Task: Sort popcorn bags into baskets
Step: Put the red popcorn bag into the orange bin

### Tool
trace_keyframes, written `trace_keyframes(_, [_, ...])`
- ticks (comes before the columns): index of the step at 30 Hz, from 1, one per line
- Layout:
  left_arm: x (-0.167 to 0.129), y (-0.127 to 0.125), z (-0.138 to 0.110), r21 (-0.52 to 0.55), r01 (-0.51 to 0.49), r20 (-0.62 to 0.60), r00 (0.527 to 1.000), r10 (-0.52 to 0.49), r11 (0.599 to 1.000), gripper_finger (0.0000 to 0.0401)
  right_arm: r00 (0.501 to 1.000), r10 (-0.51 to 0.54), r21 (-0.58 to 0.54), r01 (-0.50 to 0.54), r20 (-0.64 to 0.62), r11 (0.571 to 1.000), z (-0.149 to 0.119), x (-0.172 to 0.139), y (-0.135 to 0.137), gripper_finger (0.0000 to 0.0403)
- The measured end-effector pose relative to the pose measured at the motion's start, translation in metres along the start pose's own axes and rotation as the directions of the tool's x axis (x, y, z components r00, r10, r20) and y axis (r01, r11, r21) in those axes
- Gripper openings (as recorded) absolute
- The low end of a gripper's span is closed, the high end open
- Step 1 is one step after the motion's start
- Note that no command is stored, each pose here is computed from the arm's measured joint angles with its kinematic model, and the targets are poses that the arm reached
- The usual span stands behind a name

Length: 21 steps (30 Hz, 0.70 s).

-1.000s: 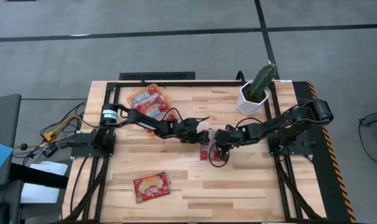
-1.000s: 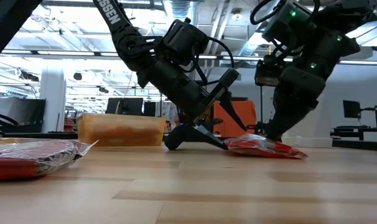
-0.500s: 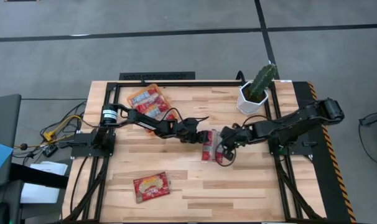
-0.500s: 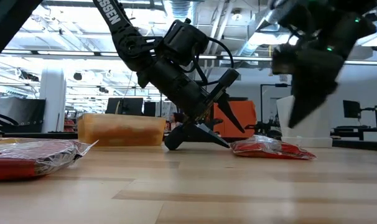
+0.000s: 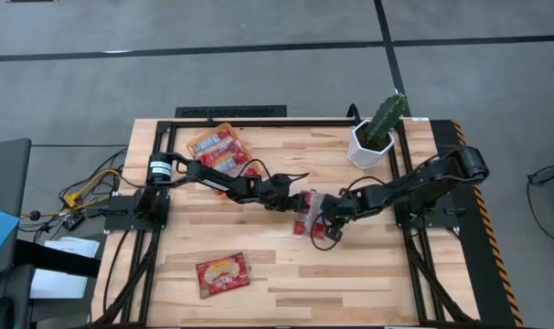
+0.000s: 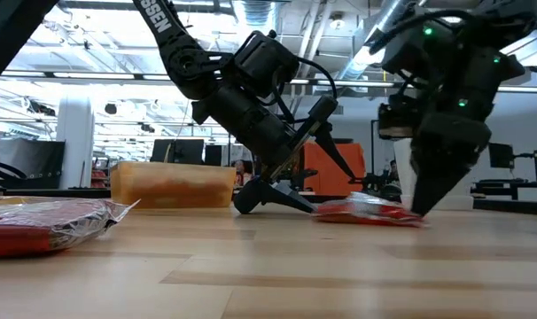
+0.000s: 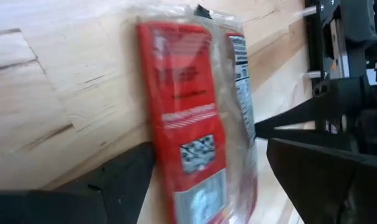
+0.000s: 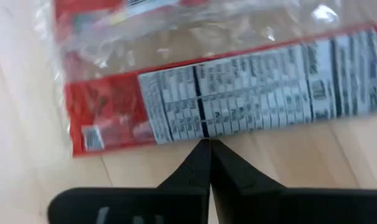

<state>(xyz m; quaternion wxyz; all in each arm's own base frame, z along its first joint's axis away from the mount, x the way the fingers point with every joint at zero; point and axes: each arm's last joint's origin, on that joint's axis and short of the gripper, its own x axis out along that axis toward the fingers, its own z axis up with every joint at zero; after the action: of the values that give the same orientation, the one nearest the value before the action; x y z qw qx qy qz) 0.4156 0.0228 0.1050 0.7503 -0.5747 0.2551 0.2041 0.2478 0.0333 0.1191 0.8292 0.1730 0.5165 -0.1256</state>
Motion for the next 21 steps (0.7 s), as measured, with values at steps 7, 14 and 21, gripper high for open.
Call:
trace_keyframes(7, [0.0,0.0,0.0,-0.001,0.0,0.007,1.0,0.0,1.0,0.031,0.995,0.058,-0.085,-0.052,0.078,0.995,0.018,0.001,0.001,0.0028])
trace_keyframes(14, [0.0,-0.001,0.0,0.002,0.004,0.012,1.0,-0.004,1.0,0.0285,0.989,0.075,-0.093,-0.063,0.129,0.994,0.028,0.004,-0.004,0.0026])
trace_keyframes(21, [0.0,-0.002,0.001,0.005,0.018,0.023,1.0,-0.018,1.0,0.0213,0.986,0.114,-0.106,-0.101,0.126,0.989,0.028,0.009,-0.001,0.0019])
